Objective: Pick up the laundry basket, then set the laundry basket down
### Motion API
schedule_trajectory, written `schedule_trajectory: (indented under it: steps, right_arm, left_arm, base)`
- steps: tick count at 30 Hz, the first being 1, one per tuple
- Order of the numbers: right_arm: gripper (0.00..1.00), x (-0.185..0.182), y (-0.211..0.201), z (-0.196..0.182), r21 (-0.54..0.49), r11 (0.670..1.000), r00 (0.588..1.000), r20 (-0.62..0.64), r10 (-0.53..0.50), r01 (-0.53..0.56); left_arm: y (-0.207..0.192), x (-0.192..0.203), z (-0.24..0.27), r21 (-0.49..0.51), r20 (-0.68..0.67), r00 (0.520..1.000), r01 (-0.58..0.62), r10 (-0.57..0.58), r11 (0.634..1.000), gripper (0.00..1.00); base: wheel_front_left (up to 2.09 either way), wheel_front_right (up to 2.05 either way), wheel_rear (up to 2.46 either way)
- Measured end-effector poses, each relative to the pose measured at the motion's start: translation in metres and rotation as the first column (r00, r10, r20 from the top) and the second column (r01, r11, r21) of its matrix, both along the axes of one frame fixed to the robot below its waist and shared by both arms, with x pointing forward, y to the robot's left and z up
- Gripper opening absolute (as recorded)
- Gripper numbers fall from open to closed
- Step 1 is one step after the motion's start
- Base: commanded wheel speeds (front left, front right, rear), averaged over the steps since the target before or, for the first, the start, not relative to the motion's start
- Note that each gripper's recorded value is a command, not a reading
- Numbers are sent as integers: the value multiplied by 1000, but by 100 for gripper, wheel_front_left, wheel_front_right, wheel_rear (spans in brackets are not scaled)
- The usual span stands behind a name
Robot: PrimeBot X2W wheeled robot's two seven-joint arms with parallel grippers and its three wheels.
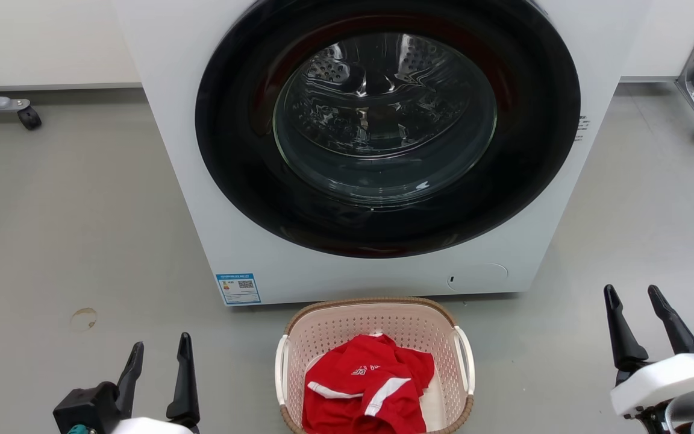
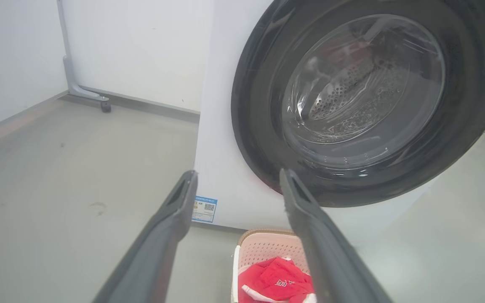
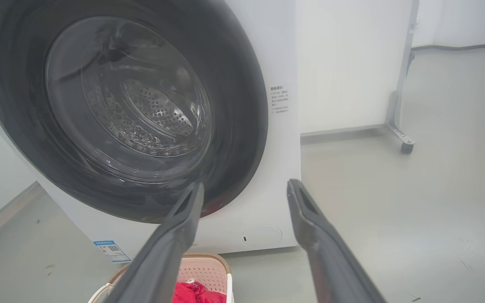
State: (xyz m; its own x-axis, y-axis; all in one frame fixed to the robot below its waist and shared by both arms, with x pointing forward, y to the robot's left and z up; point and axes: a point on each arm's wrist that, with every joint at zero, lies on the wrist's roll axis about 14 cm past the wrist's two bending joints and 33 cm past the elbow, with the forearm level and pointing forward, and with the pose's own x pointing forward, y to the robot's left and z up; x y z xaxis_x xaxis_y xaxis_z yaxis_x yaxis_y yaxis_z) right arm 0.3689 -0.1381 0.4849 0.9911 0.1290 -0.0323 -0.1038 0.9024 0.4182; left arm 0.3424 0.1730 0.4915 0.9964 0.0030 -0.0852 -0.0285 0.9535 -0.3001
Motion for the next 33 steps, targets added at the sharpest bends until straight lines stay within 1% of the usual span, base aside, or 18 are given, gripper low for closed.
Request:
schedule_trajectory:
  steps: [4, 8, 14, 33]
  right_arm:
    - [100, 3, 3, 7, -42, 999, 999, 30, 14, -13]
    - [100, 3, 7, 7, -82, 996, 999, 38, 34, -31]
    - [100, 2, 10, 9, -130, 991, 997, 56, 49, -41]
    - [100, 2, 9, 6, -132, 990, 998, 46, 47, -40]
  left_arm:
    - [-2, -3, -1, 38, -2, 1000, 10, -9, 999, 100]
    - [-3, -3, 3, 87, 14, 1000, 24, -25, 996, 100]
    - [-8, -4, 7, 134, 34, 998, 41, -46, 990, 100]
    - [-11, -3, 4, 139, 22, 998, 52, -55, 989, 100]
  base:
    - [0, 0, 0]
    - [0, 0, 0]
    - [0, 0, 0]
    - [0, 0, 0]
